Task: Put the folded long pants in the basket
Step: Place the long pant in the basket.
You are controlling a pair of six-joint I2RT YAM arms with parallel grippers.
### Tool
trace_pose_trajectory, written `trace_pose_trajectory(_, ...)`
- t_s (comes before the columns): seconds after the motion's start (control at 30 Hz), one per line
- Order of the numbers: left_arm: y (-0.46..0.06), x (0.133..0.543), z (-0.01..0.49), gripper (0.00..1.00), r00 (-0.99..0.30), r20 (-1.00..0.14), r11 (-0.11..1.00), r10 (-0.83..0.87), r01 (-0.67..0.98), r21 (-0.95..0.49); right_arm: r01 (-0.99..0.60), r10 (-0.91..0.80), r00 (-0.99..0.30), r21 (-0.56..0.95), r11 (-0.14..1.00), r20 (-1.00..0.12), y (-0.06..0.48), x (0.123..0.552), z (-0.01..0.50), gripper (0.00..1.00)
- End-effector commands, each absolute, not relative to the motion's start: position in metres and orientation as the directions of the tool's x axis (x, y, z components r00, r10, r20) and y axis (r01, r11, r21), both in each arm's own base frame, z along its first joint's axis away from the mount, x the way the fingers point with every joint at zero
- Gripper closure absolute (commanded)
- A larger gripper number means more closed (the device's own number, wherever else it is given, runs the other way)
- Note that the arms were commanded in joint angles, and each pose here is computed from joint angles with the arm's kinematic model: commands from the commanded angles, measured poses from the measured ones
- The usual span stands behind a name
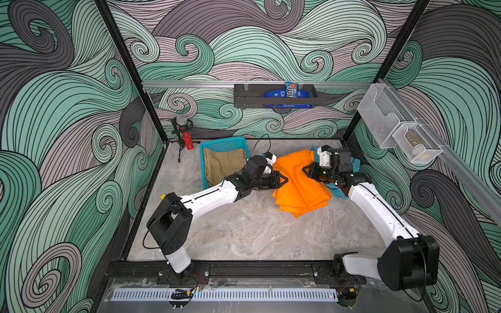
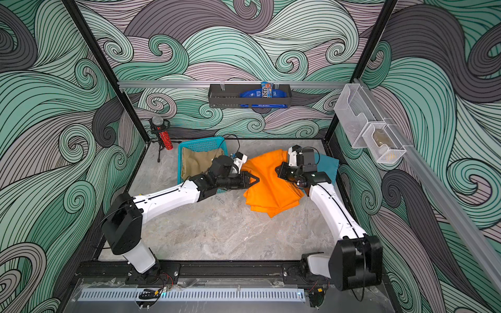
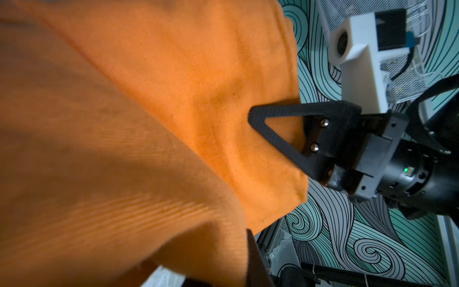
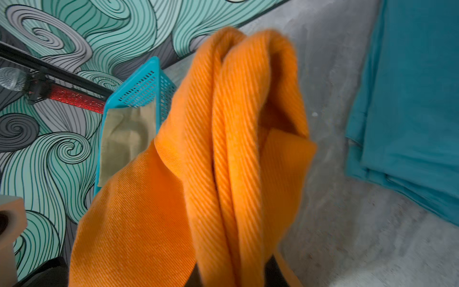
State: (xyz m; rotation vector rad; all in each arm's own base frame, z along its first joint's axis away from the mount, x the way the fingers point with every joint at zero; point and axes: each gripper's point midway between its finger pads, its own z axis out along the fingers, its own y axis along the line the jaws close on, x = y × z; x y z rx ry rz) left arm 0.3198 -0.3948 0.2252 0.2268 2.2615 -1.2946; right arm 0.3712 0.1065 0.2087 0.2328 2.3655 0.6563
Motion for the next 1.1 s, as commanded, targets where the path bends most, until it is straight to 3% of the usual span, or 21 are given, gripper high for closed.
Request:
trace_pose_trajectory(0.0,-0.379,0.334,0.277,1.0,-0.78,-0.607,0.48,-0.151,0.479,-0.735,-0.063,0.311,-0.748,0.529,0.846,-0.586,0.13,0.386,0.233,1.0)
trace_pose_trajectory(0.3,-0.337,0.356,0.307,1.0,-0.723,-0.648,0.49,-0.239,0.486,-0.723,-0.173,0.277,-0.692,0.525,0.833,-0.667,0.168,0.405,0.305,1.0)
trace_pose_trajectory(0.6,-0.286,0.367,0.373,1.0,-0.629,-0.716,0.513,-0.303,0.525,-0.679,-0.281,0.249,-0.652,0.533,0.798,-0.716,0.219,0.406,0.364,1.0)
trace_pose_trajectory(1.07,-0.169,0.383,0.402,1.0,-0.543,-0.732,0.588,-0.412,0.455,-0.668,-0.397,0.181,-0.681,0.565,0.724,-0.71,0.345,0.411,0.372,1.0)
